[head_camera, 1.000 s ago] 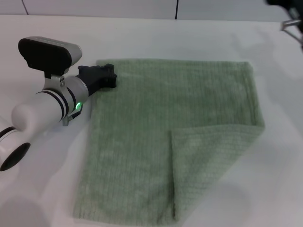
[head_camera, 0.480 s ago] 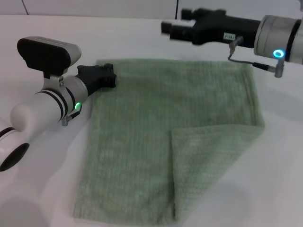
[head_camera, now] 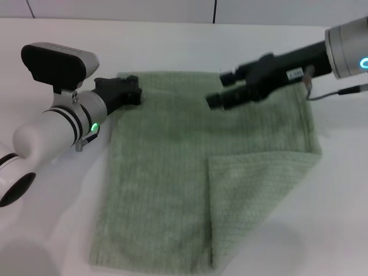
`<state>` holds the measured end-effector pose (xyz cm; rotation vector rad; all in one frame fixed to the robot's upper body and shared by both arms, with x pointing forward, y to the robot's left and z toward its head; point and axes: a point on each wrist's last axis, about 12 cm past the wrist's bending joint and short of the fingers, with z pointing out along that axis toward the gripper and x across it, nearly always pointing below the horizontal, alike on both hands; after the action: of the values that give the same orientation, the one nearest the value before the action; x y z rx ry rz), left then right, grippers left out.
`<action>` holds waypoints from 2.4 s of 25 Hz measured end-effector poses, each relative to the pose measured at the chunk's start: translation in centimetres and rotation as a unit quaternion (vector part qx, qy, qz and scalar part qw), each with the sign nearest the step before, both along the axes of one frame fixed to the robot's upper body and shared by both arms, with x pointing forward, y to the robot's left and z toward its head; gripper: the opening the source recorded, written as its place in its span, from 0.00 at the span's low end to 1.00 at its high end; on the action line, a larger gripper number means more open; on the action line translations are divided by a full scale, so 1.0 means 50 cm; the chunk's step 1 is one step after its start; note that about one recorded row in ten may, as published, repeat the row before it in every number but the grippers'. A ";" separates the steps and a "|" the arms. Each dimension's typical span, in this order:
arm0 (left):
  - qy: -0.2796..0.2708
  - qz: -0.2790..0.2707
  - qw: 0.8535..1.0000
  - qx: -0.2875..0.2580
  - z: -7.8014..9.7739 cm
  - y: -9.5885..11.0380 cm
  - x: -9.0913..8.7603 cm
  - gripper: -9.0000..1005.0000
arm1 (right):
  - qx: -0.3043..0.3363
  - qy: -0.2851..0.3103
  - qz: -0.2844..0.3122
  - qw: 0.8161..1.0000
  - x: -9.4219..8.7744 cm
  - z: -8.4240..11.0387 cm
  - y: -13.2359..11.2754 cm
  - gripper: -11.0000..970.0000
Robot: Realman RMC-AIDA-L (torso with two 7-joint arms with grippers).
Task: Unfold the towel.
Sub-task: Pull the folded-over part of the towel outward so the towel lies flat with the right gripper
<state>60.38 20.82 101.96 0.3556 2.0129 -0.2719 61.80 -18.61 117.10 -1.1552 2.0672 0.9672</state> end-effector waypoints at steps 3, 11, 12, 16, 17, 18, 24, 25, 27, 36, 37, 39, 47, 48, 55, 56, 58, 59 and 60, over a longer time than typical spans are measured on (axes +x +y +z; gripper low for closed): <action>-0.001 -0.001 1.000 -0.001 0.001 -0.001 0.000 0.01 | -0.042 0.020 0.029 0.999 -0.002 0.000 0.007 0.81; -0.003 -0.002 1.000 -0.005 0.002 -0.004 -0.001 0.01 | -0.133 0.047 0.067 0.988 -0.003 -0.015 0.029 0.81; -0.003 -0.002 1.000 -0.005 0.002 -0.004 -0.001 0.01 | -0.141 0.049 0.071 0.986 -0.004 -0.019 0.033 0.81; -0.003 -0.002 1.000 -0.005 0.003 -0.005 0.000 0.01 | -0.163 0.047 0.084 0.982 -0.009 -0.033 0.052 0.81; -0.003 -0.003 1.000 -0.005 0.003 -0.005 0.000 0.01 | -0.165 0.047 0.087 0.981 -0.011 -0.036 0.057 0.81; -0.003 -0.003 1.000 -0.005 0.003 -0.005 0.000 0.01 | -0.167 0.044 0.090 0.981 -0.012 -0.040 0.062 0.81; -0.006 -0.004 1.000 -0.008 0.006 -0.008 0.001 0.01 | -0.170 0.042 0.095 0.980 -0.013 -0.056 0.081 0.81; -0.006 -0.004 1.000 -0.008 0.006 -0.008 0.000 0.01 | -0.171 0.042 0.095 0.980 -0.013 -0.058 0.083 0.81; -0.006 -0.004 1.000 -0.009 0.006 -0.008 0.001 0.01 | -0.174 0.041 0.093 0.980 -0.013 -0.063 0.087 0.81; -0.006 -0.004 1.000 -0.008 0.006 -0.008 0.000 0.01 | -0.187 0.038 0.084 0.978 -0.012 -0.087 0.102 0.81; -0.006 -0.004 1.000 -0.008 0.005 -0.008 0.000 0.01 | -0.187 0.038 0.084 0.978 -0.012 -0.089 0.103 0.81; -0.005 -0.004 1.000 -0.009 0.005 -0.008 0.000 0.01 | -0.191 0.035 0.084 0.977 -0.014 -0.099 0.109 0.81; -0.006 -0.004 1.000 -0.009 0.006 -0.009 0.000 0.01 | -0.201 0.036 0.088 0.975 -0.019 -0.113 0.115 0.78; -0.006 -0.005 1.000 -0.009 0.006 -0.010 0.000 0.01 | -0.201 0.036 0.088 0.975 -0.019 -0.113 0.115 0.77; -0.007 -0.006 1.000 -0.010 0.006 -0.010 0.000 0.01 | -0.202 0.038 0.088 0.975 -0.020 -0.115 0.115 0.71; -0.007 -0.006 1.000 -0.010 0.006 -0.010 0.000 0.01 | -0.202 0.038 0.088 0.975 -0.021 -0.116 0.115 0.71; -0.007 -0.006 1.000 -0.010 0.006 -0.010 0.000 0.01 | -0.202 0.038 0.089 0.975 -0.021 -0.116 0.115 0.69; -0.008 -0.006 1.000 -0.010 0.006 -0.010 0.000 0.01 | -0.202 0.037 0.087 0.975 -0.020 -0.116 0.115 0.68; -0.008 -0.006 1.000 -0.010 0.006 -0.010 0.000 0.01 | -0.202 0.037 0.087 0.975 -0.020 -0.116 0.115 0.67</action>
<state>60.36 20.32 102.27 0.3561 1.9921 -0.2964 60.80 -12.87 111.32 -1.5486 2.3212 0.6906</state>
